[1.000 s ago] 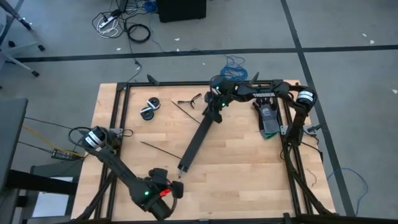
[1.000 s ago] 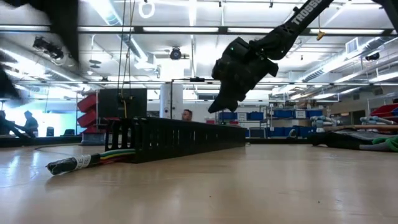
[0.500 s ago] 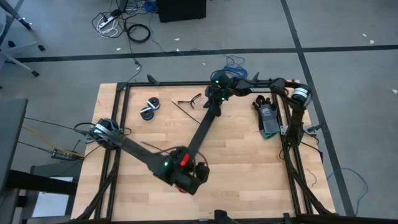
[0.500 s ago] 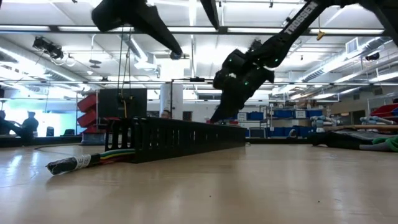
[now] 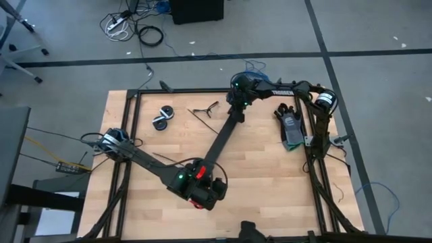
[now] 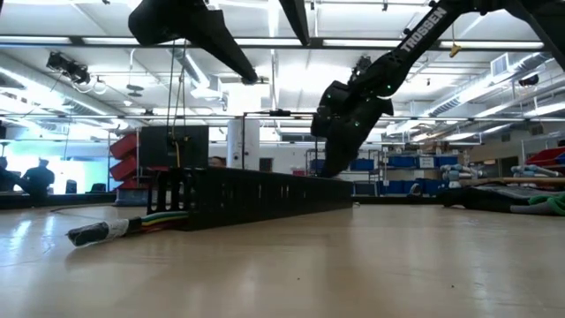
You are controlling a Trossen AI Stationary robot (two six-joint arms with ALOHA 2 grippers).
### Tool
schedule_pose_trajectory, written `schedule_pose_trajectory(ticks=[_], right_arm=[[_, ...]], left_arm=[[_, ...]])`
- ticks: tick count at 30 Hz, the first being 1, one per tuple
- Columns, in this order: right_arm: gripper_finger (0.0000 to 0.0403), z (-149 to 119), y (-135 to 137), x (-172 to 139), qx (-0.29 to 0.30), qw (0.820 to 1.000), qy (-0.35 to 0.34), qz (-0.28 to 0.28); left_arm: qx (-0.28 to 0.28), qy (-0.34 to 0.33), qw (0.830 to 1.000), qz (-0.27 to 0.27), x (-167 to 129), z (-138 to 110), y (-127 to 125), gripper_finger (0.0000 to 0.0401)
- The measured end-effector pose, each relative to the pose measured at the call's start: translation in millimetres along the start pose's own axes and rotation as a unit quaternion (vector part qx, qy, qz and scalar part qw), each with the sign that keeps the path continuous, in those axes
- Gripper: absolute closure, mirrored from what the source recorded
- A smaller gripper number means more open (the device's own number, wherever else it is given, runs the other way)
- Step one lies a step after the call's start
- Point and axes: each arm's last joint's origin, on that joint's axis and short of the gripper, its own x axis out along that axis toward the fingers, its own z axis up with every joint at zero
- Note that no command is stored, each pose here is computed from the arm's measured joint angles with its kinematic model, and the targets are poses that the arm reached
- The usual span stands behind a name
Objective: Ziptie cables
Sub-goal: Insert the black cover of the black cable duct
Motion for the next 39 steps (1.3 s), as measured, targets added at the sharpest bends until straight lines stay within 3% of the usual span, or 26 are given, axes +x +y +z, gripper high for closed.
schedule_pose_trajectory(ticks=[7,13,20,24,27,34,39], right_arm=[[0.0403,-16.5,1.1,-9.7,0.044,0.996,0.077,0.02],[0.0403,-24.1,25.6,-34.7,0.048,0.985,0.16,0.051],[0.0403,-12.0,71.0,-66.4,0.028,0.987,0.138,0.079],[0.0403,-15.1,86.8,-88.7,0.039,0.99,0.134,0.022],[0.0403,-25.7,85.0,-105.5,0.074,0.989,0.127,-0.036],[0.0403,-62.7,80.1,-114.1,0.178,0.977,0.098,-0.063],[0.0403,-80.8,80.9,-109.3,0.213,0.972,0.064,-0.075]], left_arm=[[0.009,0.0,1.0,0.02,-0.6,-1.1,4.4,0.0131],[-0.023,-0.028,0.997,0.067,-9.3,-10.5,16.1,0.0136],[-0.056,-0.061,0.986,0.144,-29.5,-23.8,38.1,0.014],[-0.087,-0.065,0.974,0.198,-52.9,-26.4,54.9,0.014],[-0.103,-0.066,0.972,0.201,-66.7,-31.8,60.1,0.014],[-0.09,0.002,0.964,0.252,-72.0,-64.5,82.4,0.0141],[-0.096,0.038,0.967,0.233,-58.1,-82.7,88.0,0.0169]])
